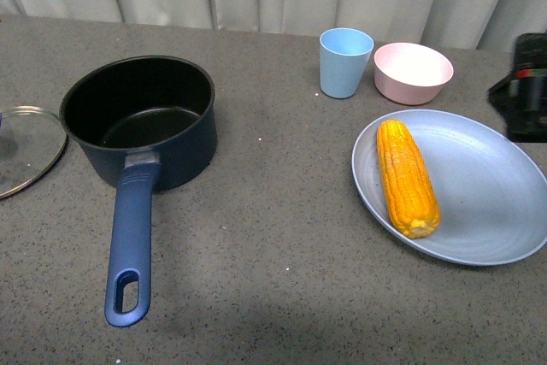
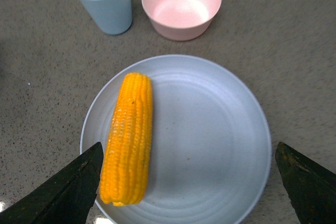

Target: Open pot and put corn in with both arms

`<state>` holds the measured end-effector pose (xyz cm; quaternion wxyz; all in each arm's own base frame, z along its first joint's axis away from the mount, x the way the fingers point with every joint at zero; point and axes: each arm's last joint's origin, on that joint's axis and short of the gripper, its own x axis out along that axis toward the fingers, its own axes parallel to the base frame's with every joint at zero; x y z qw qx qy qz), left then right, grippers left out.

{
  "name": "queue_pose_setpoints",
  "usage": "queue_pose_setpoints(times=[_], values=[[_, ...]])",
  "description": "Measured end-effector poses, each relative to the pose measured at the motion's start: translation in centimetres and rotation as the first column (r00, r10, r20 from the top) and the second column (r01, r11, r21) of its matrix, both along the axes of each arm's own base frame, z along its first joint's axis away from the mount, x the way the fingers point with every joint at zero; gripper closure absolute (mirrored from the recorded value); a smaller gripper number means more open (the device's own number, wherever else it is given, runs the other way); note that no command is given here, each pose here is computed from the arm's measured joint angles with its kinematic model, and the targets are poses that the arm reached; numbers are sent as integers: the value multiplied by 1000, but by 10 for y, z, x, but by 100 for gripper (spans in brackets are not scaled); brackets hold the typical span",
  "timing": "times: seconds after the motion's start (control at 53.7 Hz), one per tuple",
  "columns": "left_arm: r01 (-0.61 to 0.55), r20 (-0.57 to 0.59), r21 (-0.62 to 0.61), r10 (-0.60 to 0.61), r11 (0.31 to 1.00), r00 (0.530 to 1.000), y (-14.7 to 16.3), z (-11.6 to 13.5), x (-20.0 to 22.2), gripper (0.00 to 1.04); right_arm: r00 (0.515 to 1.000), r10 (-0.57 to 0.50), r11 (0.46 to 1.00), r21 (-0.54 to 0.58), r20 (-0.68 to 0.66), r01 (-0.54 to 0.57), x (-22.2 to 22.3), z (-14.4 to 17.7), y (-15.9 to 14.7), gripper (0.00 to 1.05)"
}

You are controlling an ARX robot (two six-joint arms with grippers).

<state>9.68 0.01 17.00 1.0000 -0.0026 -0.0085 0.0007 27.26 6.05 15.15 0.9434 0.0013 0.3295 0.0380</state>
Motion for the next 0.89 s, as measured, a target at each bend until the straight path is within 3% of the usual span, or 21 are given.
queue_pose_setpoints(times=[0.317, 0.689, 0.782, 0.894], values=[[0, 0, 0, 0, 1000, 1000, 0, 0, 0, 6, 958, -28, 1000, -16, -286, 24, 47, -45, 37, 9], [0, 0, 0, 0, 1000, 1000, 0, 0, 0, 6, 932, -59, 998, -16, -358, 57, 80, -76, 48, 10], [0, 0, 0, 0, 1000, 1000, 0, 0, 0, 6, 924, -60, 998, -20, -376, 57, 82, -82, 49, 21], [0, 0, 0, 0, 1000, 1000, 0, 0, 0, 6, 911, -60, 998, -15, -407, 59, 85, -88, 50, 46]])
